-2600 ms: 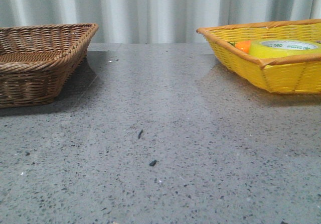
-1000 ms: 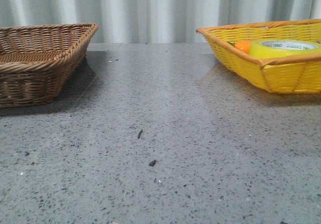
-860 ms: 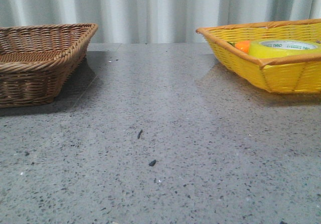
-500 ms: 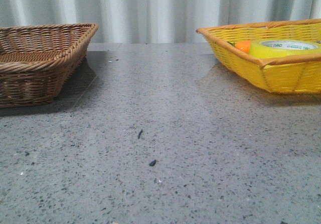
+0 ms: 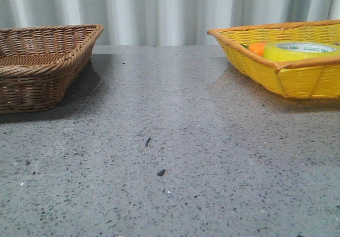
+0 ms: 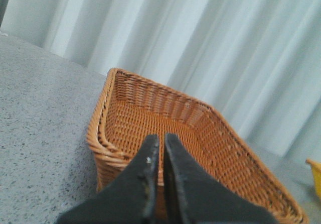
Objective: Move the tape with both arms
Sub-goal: 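Move the right gripper over the yellow basket toward the yellow tape roll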
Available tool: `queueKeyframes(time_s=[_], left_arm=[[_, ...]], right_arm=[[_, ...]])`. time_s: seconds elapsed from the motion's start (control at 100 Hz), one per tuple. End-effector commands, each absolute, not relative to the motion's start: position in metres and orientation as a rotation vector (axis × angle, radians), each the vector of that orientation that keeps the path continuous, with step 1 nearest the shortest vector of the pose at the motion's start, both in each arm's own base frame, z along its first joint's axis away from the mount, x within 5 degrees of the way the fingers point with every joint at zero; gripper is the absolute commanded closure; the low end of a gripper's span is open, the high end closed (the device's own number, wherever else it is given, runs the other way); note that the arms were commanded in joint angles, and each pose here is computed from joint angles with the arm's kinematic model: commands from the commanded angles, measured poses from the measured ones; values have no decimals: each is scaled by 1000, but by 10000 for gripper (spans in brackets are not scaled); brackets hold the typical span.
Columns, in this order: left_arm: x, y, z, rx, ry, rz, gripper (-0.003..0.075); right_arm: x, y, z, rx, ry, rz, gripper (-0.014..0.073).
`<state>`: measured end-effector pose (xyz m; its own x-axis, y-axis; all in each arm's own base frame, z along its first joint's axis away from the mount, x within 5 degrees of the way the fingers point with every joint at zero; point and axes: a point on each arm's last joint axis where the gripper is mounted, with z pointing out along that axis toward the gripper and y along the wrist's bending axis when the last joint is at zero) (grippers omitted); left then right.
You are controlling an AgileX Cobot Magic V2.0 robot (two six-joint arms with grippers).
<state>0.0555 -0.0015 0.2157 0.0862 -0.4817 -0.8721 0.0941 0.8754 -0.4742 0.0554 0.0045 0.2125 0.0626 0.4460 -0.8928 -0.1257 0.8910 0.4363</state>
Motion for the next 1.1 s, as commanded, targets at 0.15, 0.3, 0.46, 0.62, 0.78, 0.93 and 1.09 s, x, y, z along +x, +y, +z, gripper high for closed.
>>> queueKeyframes(time_s=[0.15,0.3,0.46,0.62,0.78,0.93,1.09], left_arm=[[51,-4,275,-221,1365,-391,741],[69,-11,323,-98,1507,-319,711],[102,-20,357,-49,1656,-358,465],[122,-37,369,65,1785,-448,333],[131,-55,375,167,1822,-526,333],[132,-65,373,225,1825,-571,333],[131,-69,373,250,1826,-592,333]], right_arm=[[43,3,273,213,1271,415,656],[49,6,322,92,1385,281,648],[73,9,377,74,1540,258,429],[108,14,417,46,1735,238,98],[151,21,442,-56,1998,181,71],[196,28,442,-98,2271,195,71],[251,37,423,-114,2425,244,71]])
